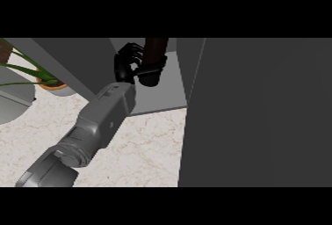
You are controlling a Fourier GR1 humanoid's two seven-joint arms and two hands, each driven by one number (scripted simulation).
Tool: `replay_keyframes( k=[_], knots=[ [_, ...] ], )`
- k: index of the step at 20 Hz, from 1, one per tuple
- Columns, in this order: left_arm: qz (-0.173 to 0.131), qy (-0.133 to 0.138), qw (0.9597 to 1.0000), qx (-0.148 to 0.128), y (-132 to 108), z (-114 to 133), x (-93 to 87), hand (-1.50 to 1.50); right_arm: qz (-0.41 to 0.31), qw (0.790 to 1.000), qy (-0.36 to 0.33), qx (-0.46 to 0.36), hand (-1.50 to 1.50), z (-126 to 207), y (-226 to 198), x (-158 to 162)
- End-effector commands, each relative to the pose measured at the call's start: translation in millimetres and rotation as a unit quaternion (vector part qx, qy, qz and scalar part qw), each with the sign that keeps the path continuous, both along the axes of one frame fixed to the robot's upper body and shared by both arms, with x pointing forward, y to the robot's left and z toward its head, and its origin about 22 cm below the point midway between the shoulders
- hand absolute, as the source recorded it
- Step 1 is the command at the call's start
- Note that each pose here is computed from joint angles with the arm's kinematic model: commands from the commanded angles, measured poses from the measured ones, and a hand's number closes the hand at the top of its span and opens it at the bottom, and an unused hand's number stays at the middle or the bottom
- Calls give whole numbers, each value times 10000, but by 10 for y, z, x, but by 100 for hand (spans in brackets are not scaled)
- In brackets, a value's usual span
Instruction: Pick up the wine, place it into the cabinet and close the cabinet
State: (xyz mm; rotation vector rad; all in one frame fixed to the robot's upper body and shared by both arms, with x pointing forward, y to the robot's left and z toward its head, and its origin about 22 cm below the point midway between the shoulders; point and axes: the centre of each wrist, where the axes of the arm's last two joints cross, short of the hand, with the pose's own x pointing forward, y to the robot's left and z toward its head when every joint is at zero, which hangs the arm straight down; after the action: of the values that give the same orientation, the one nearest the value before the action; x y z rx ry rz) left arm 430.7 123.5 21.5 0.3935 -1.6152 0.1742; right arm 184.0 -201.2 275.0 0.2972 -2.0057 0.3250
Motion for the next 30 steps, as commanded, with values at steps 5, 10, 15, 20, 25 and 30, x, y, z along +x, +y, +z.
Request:
replay_keyframes(
  k=[5, 10, 15, 20, 25, 30],
  knots=[
    [419, -14, 9929, 1114, 318, -83, -7, 150, 93, 9998, -92, 159, -150, 19, -24, -31],
    [725, 202, 9898, 1206, 370, -107, -17, 150, 163, 9998, -62, 42, -150, -7, -2, -50],
    [644, 255, 9847, 1596, 551, -144, -30, 150, 181, 9997, -167, 10, -150, 9, 18, -44],
    [490, 365, 9887, 1372, 630, -193, -56, -150, 111, 9998, -170, -15, -150, 18, 6, -5],
    [465, 426, 9901, 1258, 684, -150, -33, -150, 125, 9998, -153, 61, -150, 3, 13, -12],
    [491, 358, 9905, 1237, 707, -75, 8, -150, 170, 9996, -205, -42, -150, 10, 13, -52]
  ],
)
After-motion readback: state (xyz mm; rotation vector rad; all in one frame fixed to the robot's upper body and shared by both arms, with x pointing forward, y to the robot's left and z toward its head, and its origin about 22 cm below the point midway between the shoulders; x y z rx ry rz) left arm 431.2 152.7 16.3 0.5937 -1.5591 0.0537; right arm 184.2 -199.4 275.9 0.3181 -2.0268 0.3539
